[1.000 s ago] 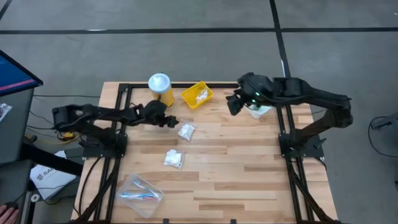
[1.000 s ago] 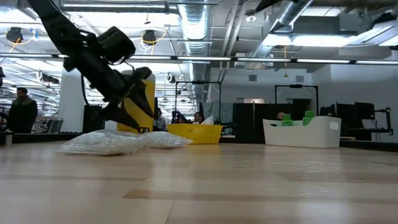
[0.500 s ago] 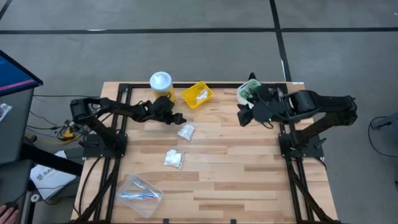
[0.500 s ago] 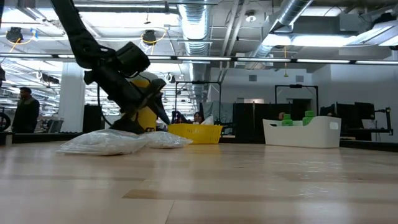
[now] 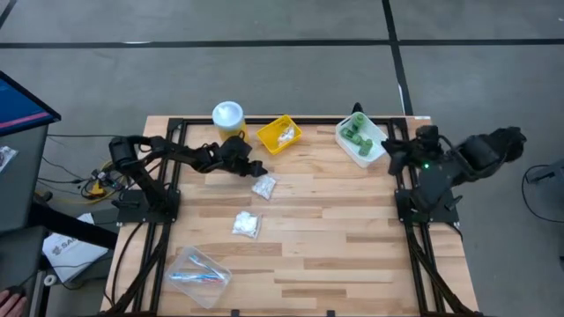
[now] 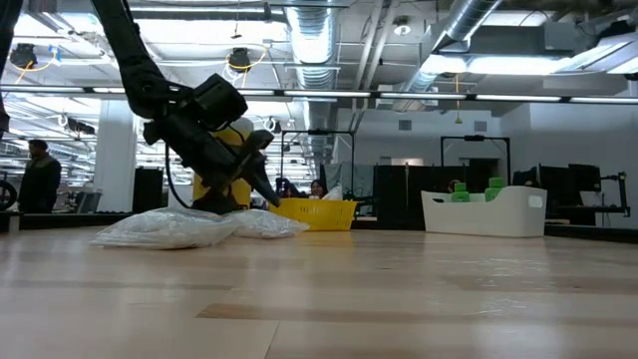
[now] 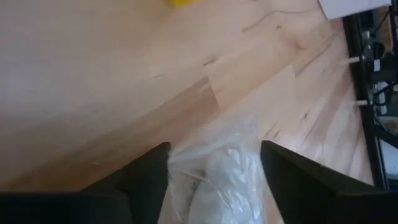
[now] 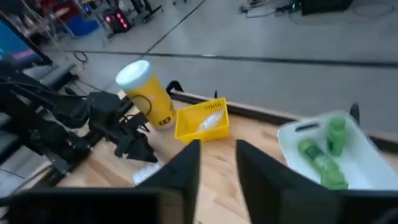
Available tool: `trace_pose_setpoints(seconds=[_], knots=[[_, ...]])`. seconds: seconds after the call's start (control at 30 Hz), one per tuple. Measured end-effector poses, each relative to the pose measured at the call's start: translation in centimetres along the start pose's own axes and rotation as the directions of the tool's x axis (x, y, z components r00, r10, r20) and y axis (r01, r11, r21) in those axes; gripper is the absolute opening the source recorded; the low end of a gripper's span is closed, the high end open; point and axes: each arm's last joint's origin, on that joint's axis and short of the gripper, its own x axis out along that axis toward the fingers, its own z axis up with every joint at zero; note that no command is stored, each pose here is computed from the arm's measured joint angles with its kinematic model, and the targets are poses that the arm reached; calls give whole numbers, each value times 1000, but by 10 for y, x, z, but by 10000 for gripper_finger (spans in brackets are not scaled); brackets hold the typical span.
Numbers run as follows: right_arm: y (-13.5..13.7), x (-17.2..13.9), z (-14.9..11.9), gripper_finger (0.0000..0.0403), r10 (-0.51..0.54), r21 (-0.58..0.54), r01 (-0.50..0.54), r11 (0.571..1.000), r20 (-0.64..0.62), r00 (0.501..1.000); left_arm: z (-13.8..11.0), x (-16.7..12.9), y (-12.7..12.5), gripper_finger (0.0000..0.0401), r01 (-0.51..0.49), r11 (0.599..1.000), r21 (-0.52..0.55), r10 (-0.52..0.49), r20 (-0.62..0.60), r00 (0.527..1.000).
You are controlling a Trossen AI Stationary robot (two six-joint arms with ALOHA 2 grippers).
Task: Pick & Place Travel size toiletries
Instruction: Put the cotton pack into the yellow bin
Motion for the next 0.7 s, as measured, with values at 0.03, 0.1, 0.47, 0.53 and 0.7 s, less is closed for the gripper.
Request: trace_pose_setpoints(seconds=[0.03, 0.1, 0.47, 0.53, 0.7], knots=[[-9, 1, -8, 83, 11, 29, -11, 1000, 2, 1000, 0, 0, 0, 234, -4, 1000, -2, 4, 5, 1000], [-27, 5, -26, 47, 31, 74, -31, 997, -2, 1000, 1, 0, 0, 207, -13, 1000, -4, 13, 17, 1000], [-85, 40, -135, 4, 178, 231, -200, 952, 114, 977, 1, 0, 1, 56, -21, 999, -25, 22, 29, 999], [-94, 43, -146, 2, 213, 271, -242, 932, 134, 968, 1, 0, 1, 29, -21, 999, -25, 22, 29, 999], [-108, 48, -166, 1, 276, 290, -321, 902, 186, 943, 1, 0, -1, 5, 3, 1000, -29, -3, 8, 1000]])
